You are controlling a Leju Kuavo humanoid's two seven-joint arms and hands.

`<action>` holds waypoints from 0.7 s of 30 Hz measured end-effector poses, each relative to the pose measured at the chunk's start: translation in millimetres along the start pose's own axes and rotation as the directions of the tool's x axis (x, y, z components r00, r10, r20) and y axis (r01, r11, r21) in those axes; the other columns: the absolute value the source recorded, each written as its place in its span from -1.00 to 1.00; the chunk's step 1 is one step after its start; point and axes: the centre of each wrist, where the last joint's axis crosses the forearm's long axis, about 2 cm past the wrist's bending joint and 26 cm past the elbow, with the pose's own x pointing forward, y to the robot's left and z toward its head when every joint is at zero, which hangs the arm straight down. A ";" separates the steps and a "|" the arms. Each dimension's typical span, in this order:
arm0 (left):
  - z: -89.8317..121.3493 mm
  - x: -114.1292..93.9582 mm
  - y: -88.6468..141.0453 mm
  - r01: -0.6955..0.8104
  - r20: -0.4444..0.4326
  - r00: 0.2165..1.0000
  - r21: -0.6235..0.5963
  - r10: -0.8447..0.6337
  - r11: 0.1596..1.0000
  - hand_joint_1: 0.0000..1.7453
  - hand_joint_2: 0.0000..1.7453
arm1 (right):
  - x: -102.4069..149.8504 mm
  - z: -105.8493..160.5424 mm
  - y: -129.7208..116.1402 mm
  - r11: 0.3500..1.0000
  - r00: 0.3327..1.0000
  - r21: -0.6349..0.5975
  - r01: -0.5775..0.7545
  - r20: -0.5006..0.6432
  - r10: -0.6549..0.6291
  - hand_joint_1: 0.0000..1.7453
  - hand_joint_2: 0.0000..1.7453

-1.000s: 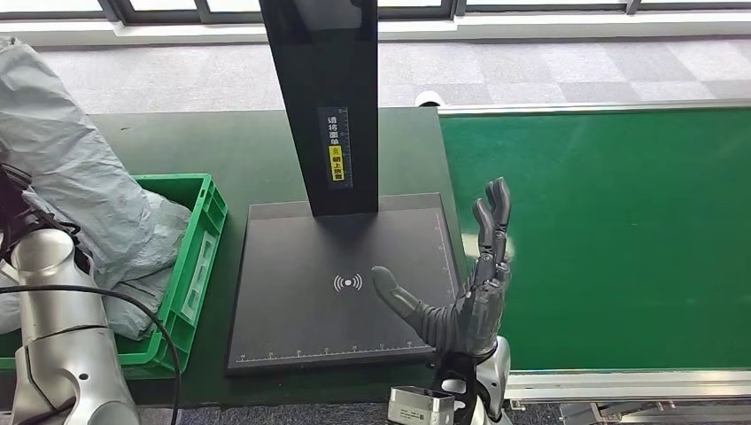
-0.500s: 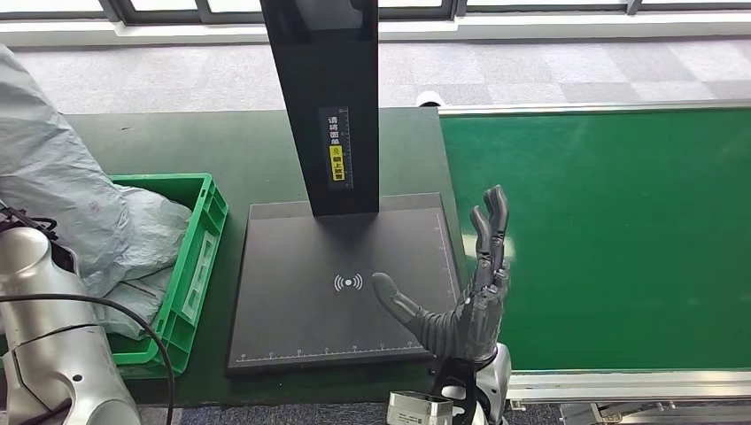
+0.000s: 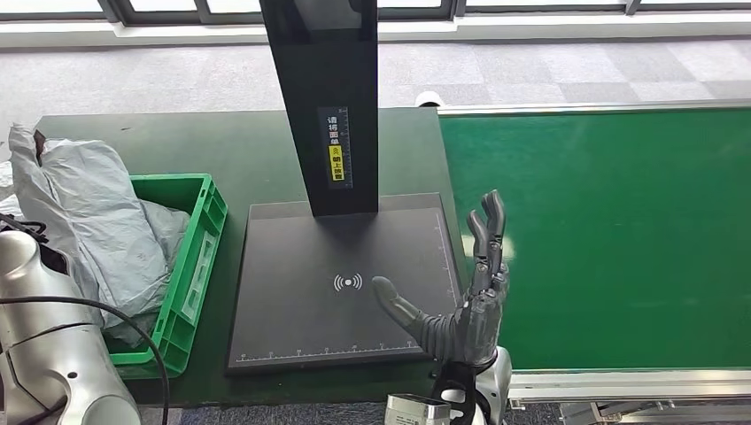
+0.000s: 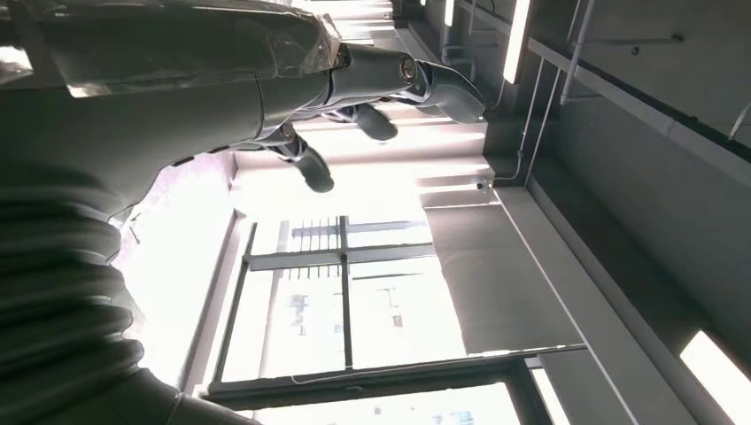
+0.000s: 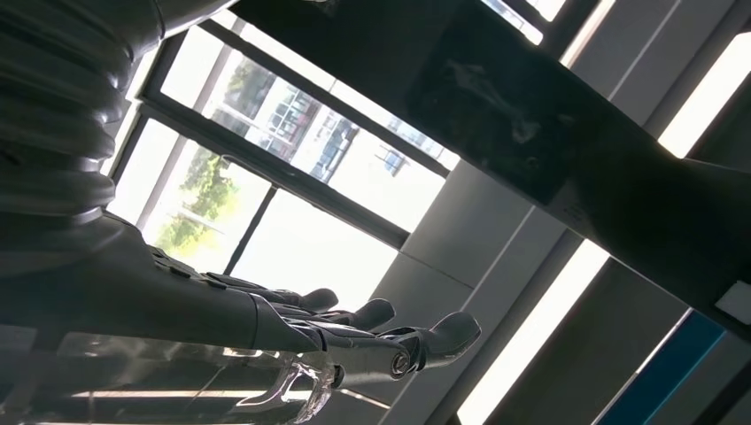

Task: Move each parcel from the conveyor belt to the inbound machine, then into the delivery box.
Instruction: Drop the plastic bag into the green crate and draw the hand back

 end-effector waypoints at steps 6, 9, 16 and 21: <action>0.2 -1.1 -2.6 0.009 -0.003 1.000 -0.011 -0.009 1.000 -1.00 -1.00 | -0.4 0.4 -0.4 1.000 1.000 0.001 -0.003 -0.001 0.003 -1.00 1.00; -0.9 -2.8 -4.4 0.015 -0.013 1.000 -0.011 -0.015 1.000 -1.00 -1.00 | -0.2 1.4 -0.7 1.000 1.000 0.005 -0.006 -0.001 0.006 -1.00 1.00; 1.1 -7.2 -4.2 -0.007 -0.063 0.998 0.013 0.008 1.000 -1.00 -1.00 | -0.2 2.0 -0.7 1.000 1.000 0.009 -0.010 0.001 0.010 -1.00 1.00; 7.6 -6.0 3.1 -0.071 -0.104 0.992 0.065 0.077 0.995 -1.00 -1.00 | -1.4 4.3 0.6 1.000 1.000 0.003 0.007 -0.023 -0.007 -1.00 1.00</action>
